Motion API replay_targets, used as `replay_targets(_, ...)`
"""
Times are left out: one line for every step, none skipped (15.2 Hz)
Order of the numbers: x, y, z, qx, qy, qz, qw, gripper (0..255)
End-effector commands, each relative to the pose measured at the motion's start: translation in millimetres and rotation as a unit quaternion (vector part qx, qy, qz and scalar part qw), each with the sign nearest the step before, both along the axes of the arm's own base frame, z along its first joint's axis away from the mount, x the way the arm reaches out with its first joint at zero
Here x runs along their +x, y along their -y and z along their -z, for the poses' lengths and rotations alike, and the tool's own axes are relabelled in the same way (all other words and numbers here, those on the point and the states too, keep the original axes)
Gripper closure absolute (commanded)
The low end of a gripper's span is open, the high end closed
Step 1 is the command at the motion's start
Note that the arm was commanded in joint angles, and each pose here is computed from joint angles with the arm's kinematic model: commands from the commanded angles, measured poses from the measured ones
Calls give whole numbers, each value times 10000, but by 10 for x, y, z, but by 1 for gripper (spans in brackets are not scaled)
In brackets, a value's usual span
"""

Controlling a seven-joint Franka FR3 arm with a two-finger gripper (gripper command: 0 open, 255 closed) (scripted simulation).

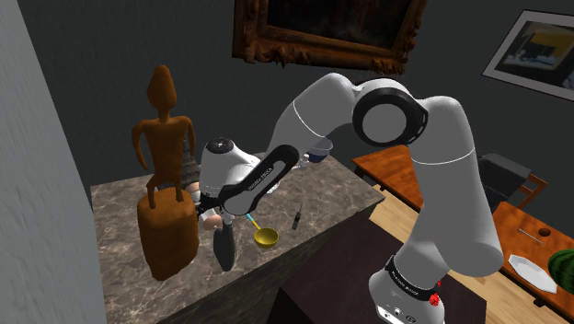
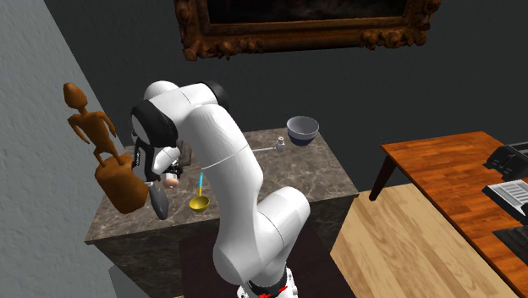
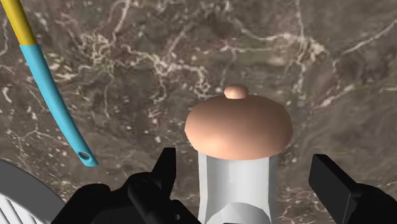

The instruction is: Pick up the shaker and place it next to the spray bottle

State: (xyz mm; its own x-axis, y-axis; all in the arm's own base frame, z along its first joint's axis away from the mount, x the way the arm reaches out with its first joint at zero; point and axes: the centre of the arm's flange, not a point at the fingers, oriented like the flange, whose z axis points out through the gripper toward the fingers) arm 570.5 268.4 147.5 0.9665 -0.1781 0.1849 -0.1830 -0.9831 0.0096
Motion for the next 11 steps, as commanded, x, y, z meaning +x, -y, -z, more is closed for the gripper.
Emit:
replay_targets(-43,-4,37,-16,-27,-3,10000,0)
replay_targets(-66,-10,-92,-16,-27,-3,10000,0)
replay_targets(-90,-16,-222,-16,-27,-3,10000,0)
replay_targets(-113,-22,-352,-16,-27,-3,10000,0)
replay_targets(-131,-27,-454,-16,-27,-3,10000,0)
replay_targets(-131,-27,-454,-16,-27,-3,10000,0)
replay_targets(-131,-27,-454,-16,-27,-3,10000,0)
replay_targets(-131,-27,-454,-16,-27,-3,10000,0)
replay_targets(-131,-27,-454,-16,-27,-3,10000,0)
replay_targets(-131,-27,-454,-16,-27,-3,10000,0)
replay_targets(-131,-27,-454,-16,-27,-3,10000,0)
